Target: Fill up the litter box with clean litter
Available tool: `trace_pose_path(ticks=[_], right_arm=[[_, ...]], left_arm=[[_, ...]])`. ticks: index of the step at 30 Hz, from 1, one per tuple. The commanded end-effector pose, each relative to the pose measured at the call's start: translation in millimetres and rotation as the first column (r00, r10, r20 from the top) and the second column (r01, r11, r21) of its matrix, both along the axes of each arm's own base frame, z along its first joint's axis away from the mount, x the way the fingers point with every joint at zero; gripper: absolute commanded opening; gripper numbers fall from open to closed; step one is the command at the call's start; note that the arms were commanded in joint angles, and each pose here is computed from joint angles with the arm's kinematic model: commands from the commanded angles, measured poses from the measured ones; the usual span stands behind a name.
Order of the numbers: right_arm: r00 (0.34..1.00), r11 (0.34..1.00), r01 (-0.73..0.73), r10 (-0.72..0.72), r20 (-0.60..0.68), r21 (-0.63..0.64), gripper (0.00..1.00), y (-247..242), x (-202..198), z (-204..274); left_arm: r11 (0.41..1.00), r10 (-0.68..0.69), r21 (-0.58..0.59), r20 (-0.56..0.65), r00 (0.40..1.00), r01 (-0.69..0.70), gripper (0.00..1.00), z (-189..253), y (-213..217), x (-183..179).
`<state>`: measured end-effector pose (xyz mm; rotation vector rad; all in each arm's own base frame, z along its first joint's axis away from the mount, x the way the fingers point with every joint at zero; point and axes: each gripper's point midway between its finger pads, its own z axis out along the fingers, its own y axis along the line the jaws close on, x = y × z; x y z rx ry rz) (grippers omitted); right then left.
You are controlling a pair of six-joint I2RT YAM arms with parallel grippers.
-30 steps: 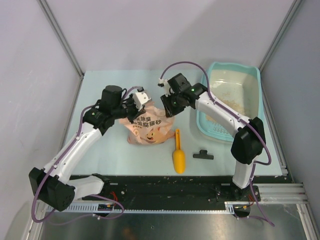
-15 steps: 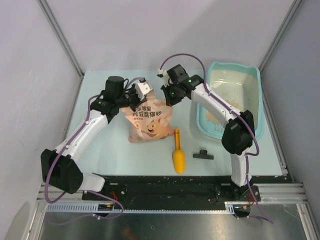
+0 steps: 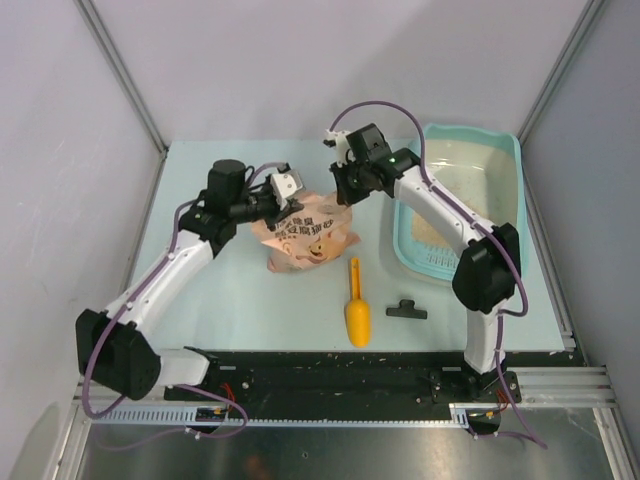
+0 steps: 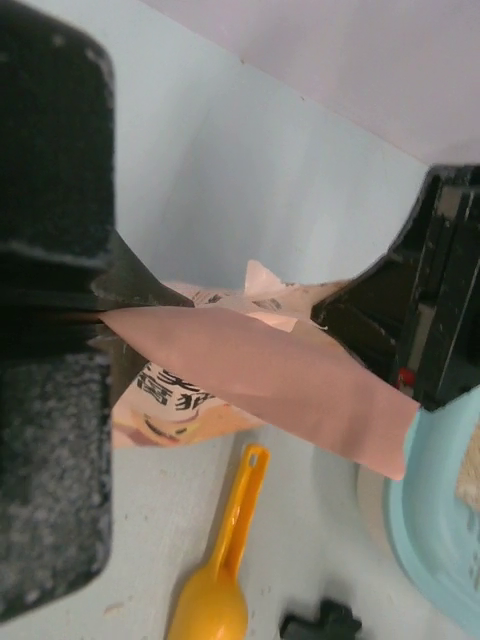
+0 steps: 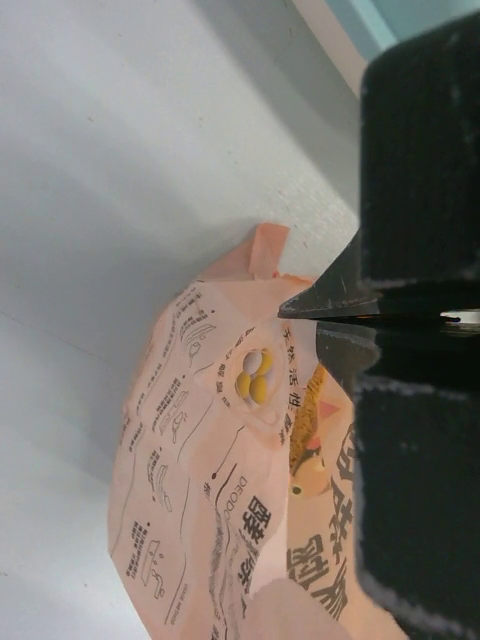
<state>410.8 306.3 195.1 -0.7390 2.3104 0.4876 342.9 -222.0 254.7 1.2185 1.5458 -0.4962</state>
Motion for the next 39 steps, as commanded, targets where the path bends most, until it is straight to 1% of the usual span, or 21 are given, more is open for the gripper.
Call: trace_pose_path(ticks=[1,2,3,6,9,14,18,20,21,22,24,26,28,29,30,31,32,33,35,37,39], right_arm=[[0.999,0.998,0.039,-0.041,0.025,0.042,0.0,-12.4,-14.5,26.4],[0.999,0.998,0.045,-0.046,0.019,0.042,0.08,-12.3,-17.7,26.5],[0.999,0.998,0.04,-0.041,0.023,0.045,0.29,-11.1,-19.9,29.5],[0.999,1.0,0.015,-0.016,0.03,0.023,0.53,-2.8,-27.4,30.2],[0.998,0.999,0.009,-0.007,0.057,-0.033,0.61,2.9,-35.6,26.2],[0.997,0.996,0.04,-0.034,0.073,-0.081,0.63,-10.0,-44.3,19.4],[0.995,0.994,0.074,-0.069,0.07,-0.075,0.62,-25.4,-41.0,19.8],[0.995,0.993,0.083,-0.078,0.067,-0.084,0.58,-31.3,-39.3,17.7],[0.994,0.993,0.075,-0.067,0.084,-0.096,0.55,-35.8,-35.1,17.3],[0.99,0.985,0.106,-0.091,0.11,-0.135,0.55,-46.5,-27.9,14.8],[0.985,0.977,0.141,-0.122,0.122,-0.158,0.53,-56.9,-18.5,9.0],[0.983,0.976,0.16,-0.143,0.116,-0.15,0.48,-63.3,-8.7,8.8],[0.99,0.99,0.104,-0.095,0.102,-0.092,0.45,-50.3,-10.1,18.1],[0.992,0.994,0.073,-0.063,0.111,-0.085,0.4,-44.5,-11.1,22.5],[0.993,0.997,0.043,-0.035,0.108,-0.07,0.38,-35.6,-12.9,25.2],[0.995,0.998,0.008,-0.002,0.102,-0.062,0.31,-27.9,-17.7,25.0],[0.995,0.998,-0.004,0.011,0.102,-0.061,0.05,-24.9,-18.9,24.8],[0.994,0.998,0.0,0.007,0.105,-0.069,0.0,-23.9,-17.6,22.6],[0.993,0.997,0.01,-0.001,0.115,-0.071,0.0,-24.5,-13.9,23.7],[0.989,0.997,0.048,-0.04,0.142,-0.054,0.0,-27.4,-0.5,33.3],[0.984,0.994,0.108,-0.104,0.148,-0.023,0.0,-39.8,17.6,41.4]], left_arm=[[0.975,-0.126,-0.164,0.141,0.982,0.149,0.0,67.5,-23.5,-51.4],[0.974,-0.129,-0.171,0.131,0.983,0.15,0.0,66.8,-26.4,-57.2],[0.97,-0.155,-0.168,0.12,0.981,0.174,0.0,61.7,-34.3,-66.5],[0.968,-0.164,-0.176,0.099,0.981,0.18,0.0,59.4,-43.6,-77.1],[0.974,-0.134,-0.171,0.092,0.987,0.148,0.0,58.4,-46.8,-73.4],[0.984,-0.07,-0.153,0.137,0.988,0.091,0.0,64.8,-41.9,-58.9],[0.99,-0.027,-0.134,0.166,0.986,0.05,0.0,66.2,-36.8,-49.6],[0.991,-0.025,-0.124,0.186,0.982,0.048,0.0,67.1,-35.7,-47.6],[0.991,-0.027,-0.123,0.19,0.981,0.051,0.0,67.8,-35.7,-48.0],[0.991,-0.035,-0.123,0.193,0.981,0.059,0.0,68.2,-36.5,-48.9],[0.99,-0.043,-0.122,0.201,0.979,0.069,0.0,69.3,-37.5,-49.2],[0.991,-0.046,-0.116,0.205,0.978,0.071,0.0,67.7,-38.4,-47.2],[0.991,-0.06,-0.107,0.216,0.974,0.085,0.0,66.6,-41.0,-45.1],[0.989,-0.082,-0.106,0.222,0.971,0.108,0.0,67.1,-43.6,-46.9],[0.987,-0.093,-0.104,0.236,0.967,0.12,0.0,69.3,-45.8,-45.5],[0.987,-0.1,-0.096,0.25,0.963,0.127,0.0,70.8,-47.0,-43.6],[0.989,-0.099,-0.086,0.246,0.964,0.124,0.0,66.1,-49.3,-37.2],[0.99,-0.088,-0.086,0.266,0.96,0.115,0.0,71.5,-49.2,-30.8],[0.993,-0.079,-0.066,0.288,0.954,0.102,0.0,68.8,-45.0,-13.5],[0.991,-0.087,-0.058,0.368,0.926,0.117,0.0,84.5,-42.6,3.0],[0.994,-0.076,-0.034,0.425,0.902,0.1,0.0,95.2,-33.3,33.5]])
